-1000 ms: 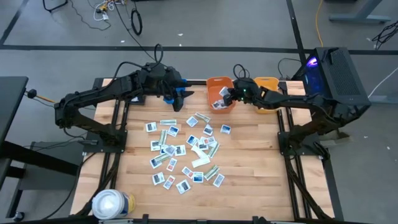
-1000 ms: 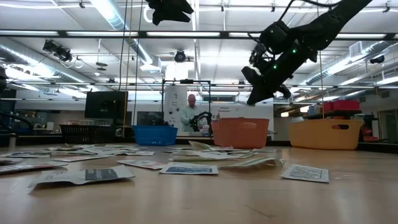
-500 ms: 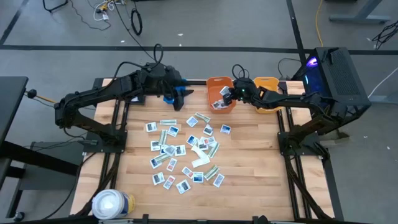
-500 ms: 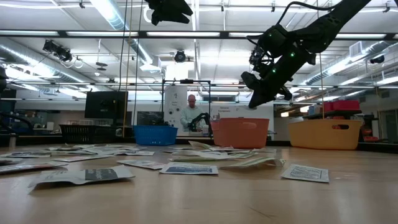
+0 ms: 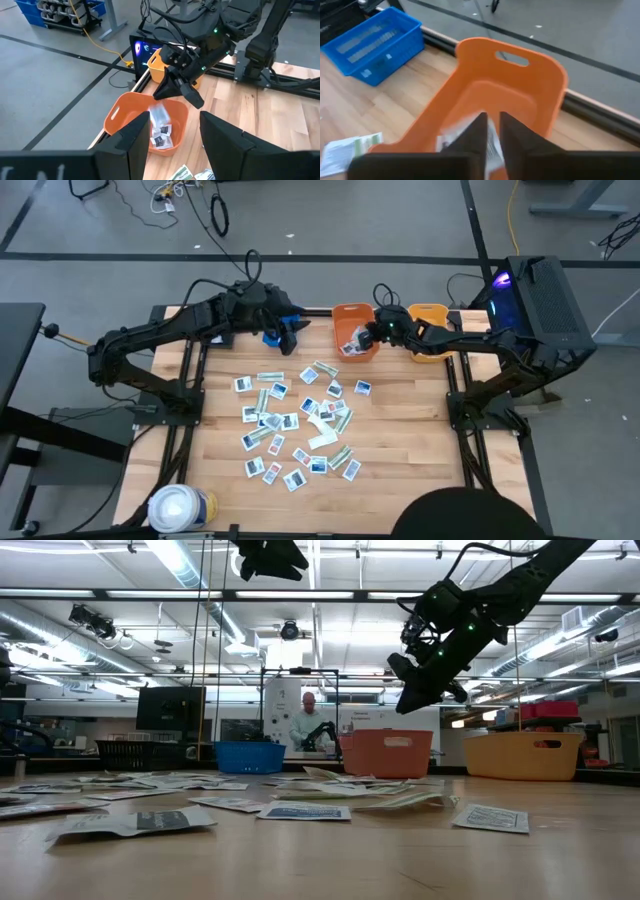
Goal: Pick & Place First Aid Supplies
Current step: Put the alcohol pad into the black bin
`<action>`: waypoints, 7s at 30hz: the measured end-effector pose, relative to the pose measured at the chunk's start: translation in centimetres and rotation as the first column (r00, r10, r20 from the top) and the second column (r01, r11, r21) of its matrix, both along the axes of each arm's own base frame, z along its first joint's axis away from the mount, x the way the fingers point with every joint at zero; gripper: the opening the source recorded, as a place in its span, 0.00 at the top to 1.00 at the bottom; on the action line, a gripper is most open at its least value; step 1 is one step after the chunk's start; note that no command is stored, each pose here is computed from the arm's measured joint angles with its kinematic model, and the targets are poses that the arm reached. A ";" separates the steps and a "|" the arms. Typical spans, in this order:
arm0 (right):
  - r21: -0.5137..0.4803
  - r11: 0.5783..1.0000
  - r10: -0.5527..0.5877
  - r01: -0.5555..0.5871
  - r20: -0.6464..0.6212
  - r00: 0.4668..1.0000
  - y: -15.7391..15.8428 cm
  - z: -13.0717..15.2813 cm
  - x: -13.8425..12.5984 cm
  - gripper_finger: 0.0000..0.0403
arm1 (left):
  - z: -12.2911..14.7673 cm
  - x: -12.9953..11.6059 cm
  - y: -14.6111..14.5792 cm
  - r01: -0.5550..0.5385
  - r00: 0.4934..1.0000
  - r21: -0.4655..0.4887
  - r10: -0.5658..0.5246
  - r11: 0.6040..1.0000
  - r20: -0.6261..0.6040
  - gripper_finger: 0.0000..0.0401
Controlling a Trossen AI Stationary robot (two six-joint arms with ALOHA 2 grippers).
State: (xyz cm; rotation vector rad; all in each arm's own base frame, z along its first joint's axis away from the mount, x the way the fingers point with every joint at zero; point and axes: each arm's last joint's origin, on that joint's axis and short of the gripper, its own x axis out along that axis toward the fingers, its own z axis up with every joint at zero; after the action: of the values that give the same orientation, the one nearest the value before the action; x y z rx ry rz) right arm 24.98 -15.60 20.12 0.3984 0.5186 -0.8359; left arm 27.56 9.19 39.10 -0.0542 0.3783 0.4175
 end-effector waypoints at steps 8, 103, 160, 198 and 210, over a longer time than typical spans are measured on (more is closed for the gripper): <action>0.020 0.996 0.087 -0.088 0.042 0.995 0.1 0.2 0.3 0.51 | 0.0 0.0 0.0 0.000 1.000 0.000 0.000 1.000 0.000 0.56; 0.199 0.743 0.670 -0.639 -0.207 0.713 10.9 -1.5 1.9 1.00 | 0.6 0.3 -0.3 0.104 0.992 -0.019 -0.102 0.994 0.078 0.56; -0.469 0.492 0.661 -0.733 0.749 -0.035 12.9 15.8 -1.3 1.00 | 3.6 1.1 -3.7 0.648 0.712 -0.085 -0.562 0.757 0.421 0.56; -0.278 0.381 0.659 -0.882 0.750 0.049 13.5 13.9 -0.6 1.00 | -1.1 9.4 -5.8 0.703 0.633 -0.085 -0.567 0.706 0.527 0.56; -0.277 0.383 0.660 -0.881 0.750 0.051 13.5 13.9 -0.6 1.00 | -1.1 9.5 -6.9 0.740 0.603 -0.085 -0.602 0.667 0.524 0.56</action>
State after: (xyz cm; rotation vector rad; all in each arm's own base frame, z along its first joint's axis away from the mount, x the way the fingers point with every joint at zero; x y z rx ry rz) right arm 24.37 -2.10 34.01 0.5850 -0.0786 0.6079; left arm 37.01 2.29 37.96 -0.2896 -0.0363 -0.4386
